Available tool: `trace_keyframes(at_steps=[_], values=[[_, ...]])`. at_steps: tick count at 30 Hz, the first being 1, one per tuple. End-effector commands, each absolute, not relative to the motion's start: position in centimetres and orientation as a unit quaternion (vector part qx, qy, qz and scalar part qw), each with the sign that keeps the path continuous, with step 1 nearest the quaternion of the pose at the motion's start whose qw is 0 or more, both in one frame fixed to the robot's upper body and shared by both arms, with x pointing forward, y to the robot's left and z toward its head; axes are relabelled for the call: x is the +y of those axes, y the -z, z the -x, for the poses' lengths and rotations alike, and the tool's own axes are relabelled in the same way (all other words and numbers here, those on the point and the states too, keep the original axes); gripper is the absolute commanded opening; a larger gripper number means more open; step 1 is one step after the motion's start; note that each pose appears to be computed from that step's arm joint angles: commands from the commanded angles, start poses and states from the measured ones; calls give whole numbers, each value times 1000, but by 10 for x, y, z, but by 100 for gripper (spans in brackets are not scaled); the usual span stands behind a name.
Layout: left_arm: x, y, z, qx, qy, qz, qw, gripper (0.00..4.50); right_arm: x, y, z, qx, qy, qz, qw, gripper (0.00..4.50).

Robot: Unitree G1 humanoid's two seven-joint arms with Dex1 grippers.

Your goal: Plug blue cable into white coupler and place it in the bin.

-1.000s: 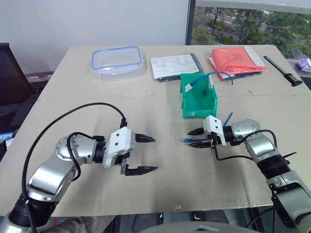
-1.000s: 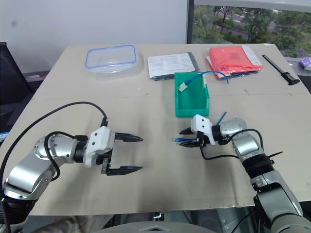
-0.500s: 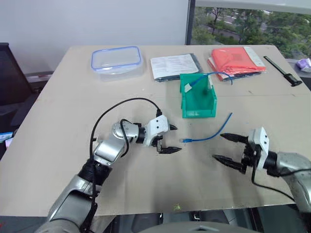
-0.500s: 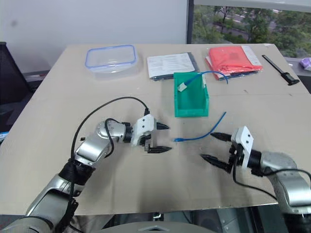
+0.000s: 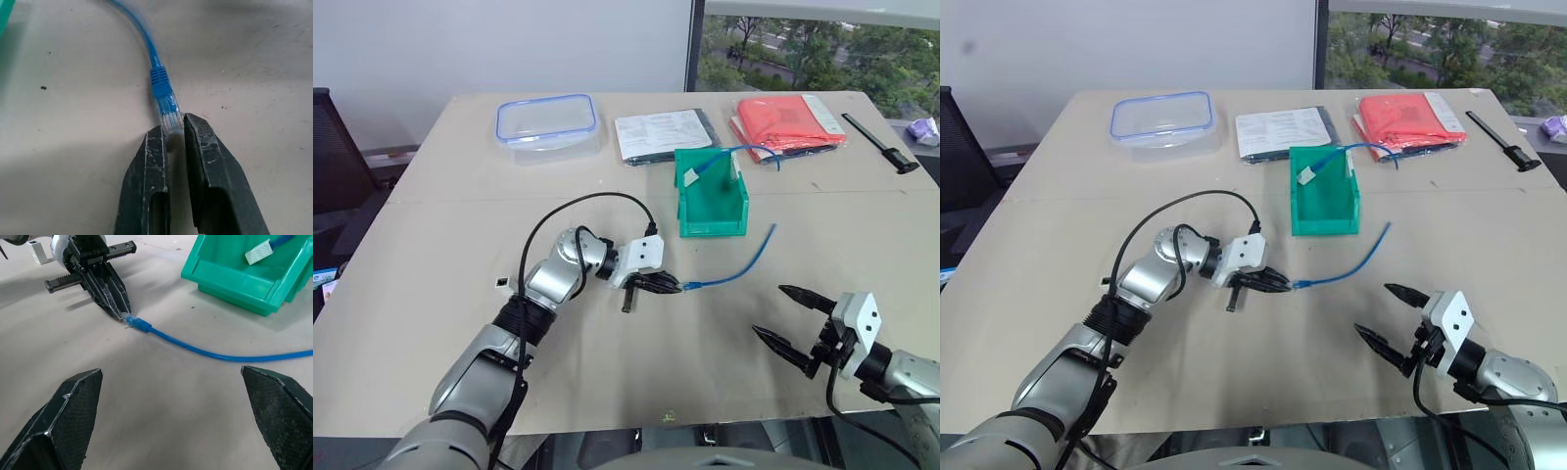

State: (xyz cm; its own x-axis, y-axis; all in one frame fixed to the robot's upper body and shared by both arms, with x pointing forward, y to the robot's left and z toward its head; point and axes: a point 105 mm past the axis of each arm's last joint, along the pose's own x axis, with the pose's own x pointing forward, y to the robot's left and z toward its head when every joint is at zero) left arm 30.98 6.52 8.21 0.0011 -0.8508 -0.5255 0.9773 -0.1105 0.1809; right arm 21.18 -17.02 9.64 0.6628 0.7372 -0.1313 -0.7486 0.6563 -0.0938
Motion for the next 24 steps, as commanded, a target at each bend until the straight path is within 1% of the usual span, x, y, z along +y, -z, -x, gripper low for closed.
trace_keyframes(at_steps=[1,2,4,7,9,11,14,16,23,24], values=[[62,-79,-308,119,700,-262,653,3,-165,-103,-212,26,-416,62,907,450],[60,-80,-309,117,699,-257,657,3,-164,-104,-212,27,-417,55,907,450],[52,-90,-306,107,703,-205,672,3,-157,-105,-207,47,-425,-27,904,450],[36,-114,-298,99,712,-75,691,3,-140,-104,-192,95,-452,-164,871,450],[30,-124,-289,106,722,-17,684,3,-130,-103,-185,118,-465,-221,849,450],[27,-131,-279,116,732,30,671,3,-123,-107,-187,119,-463,-266,837,450],[24,-139,-266,138,740,91,652,3,-117,-119,-197,93,-444,-320,831,450],[25,-139,-261,151,741,109,645,3,-115,-128,-204,72,-433,-351,827,450],[23,-139,-259,165,739,128,641,3,-112,-146,-216,36,-417,-392,819,450],[23,-140,-259,164,739,133,640,0,-111,-147,-217,34,-419,-391,819,424]])
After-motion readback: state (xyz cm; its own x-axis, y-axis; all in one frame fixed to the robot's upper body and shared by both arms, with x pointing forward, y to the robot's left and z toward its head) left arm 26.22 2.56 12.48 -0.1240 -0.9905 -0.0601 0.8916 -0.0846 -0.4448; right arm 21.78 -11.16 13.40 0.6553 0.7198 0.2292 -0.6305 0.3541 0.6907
